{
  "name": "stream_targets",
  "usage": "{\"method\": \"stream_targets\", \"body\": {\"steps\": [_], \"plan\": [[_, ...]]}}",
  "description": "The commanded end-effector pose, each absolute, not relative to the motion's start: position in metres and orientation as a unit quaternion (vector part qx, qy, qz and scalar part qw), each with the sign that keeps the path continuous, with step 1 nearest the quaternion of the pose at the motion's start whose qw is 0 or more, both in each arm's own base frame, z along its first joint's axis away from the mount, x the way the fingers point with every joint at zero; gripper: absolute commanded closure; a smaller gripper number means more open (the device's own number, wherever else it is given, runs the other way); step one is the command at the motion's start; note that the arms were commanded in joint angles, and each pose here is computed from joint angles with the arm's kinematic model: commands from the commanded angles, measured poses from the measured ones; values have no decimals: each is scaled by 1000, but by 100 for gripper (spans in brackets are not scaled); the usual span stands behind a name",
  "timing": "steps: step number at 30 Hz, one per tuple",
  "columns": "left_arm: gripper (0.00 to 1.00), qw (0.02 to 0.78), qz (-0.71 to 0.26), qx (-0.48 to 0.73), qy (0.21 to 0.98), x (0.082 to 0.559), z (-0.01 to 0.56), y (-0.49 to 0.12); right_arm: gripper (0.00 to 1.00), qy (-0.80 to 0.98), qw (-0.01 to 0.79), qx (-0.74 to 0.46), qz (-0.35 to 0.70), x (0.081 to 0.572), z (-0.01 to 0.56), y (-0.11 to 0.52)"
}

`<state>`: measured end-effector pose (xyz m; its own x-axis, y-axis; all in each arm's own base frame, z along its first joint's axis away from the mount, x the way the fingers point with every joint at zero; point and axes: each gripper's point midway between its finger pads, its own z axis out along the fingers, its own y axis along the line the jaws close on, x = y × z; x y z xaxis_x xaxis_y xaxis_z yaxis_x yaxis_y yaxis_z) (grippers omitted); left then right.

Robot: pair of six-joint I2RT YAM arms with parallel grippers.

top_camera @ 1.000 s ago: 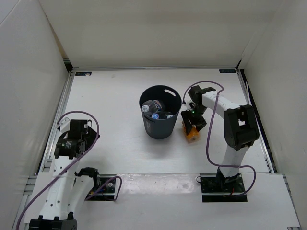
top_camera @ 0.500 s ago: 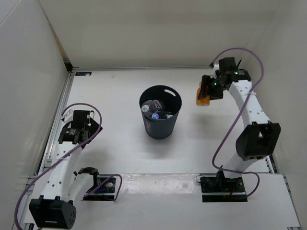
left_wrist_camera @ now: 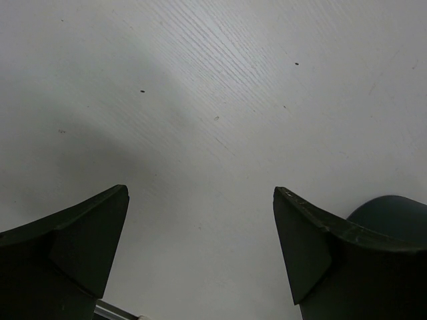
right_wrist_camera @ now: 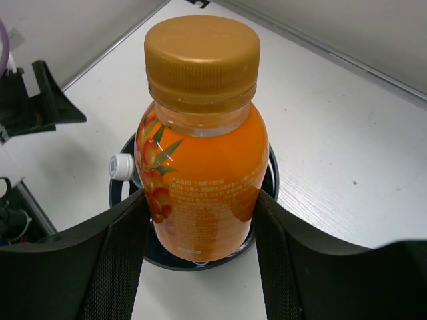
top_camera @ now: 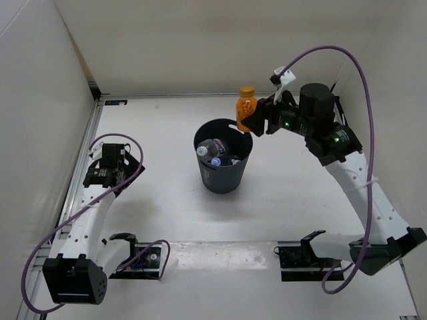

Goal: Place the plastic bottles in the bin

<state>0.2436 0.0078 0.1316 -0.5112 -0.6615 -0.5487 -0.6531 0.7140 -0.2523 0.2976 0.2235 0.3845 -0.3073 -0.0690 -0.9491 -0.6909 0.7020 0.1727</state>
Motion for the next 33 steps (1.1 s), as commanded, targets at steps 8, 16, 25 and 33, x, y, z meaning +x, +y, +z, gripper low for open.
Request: {"method": "stream_targets", "body": {"steps": [8, 16, 25, 33], "plan": [[0, 341, -36, -376, 861, 255, 146, 5, 10, 719, 539, -358, 252, 289, 379, 247], [0, 342, -33, -395, 852, 242, 142, 11, 10, 730, 566, -280, 262, 314, 404, 221], [0, 350, -34, -402, 846, 223, 142, 13, 10, 843, 472, -162, 199, 345, 336, 176], [0, 373, -44, -353, 857, 217, 154, 10, 10, 845, 454, -255, 124, 308, 290, 179]]}}
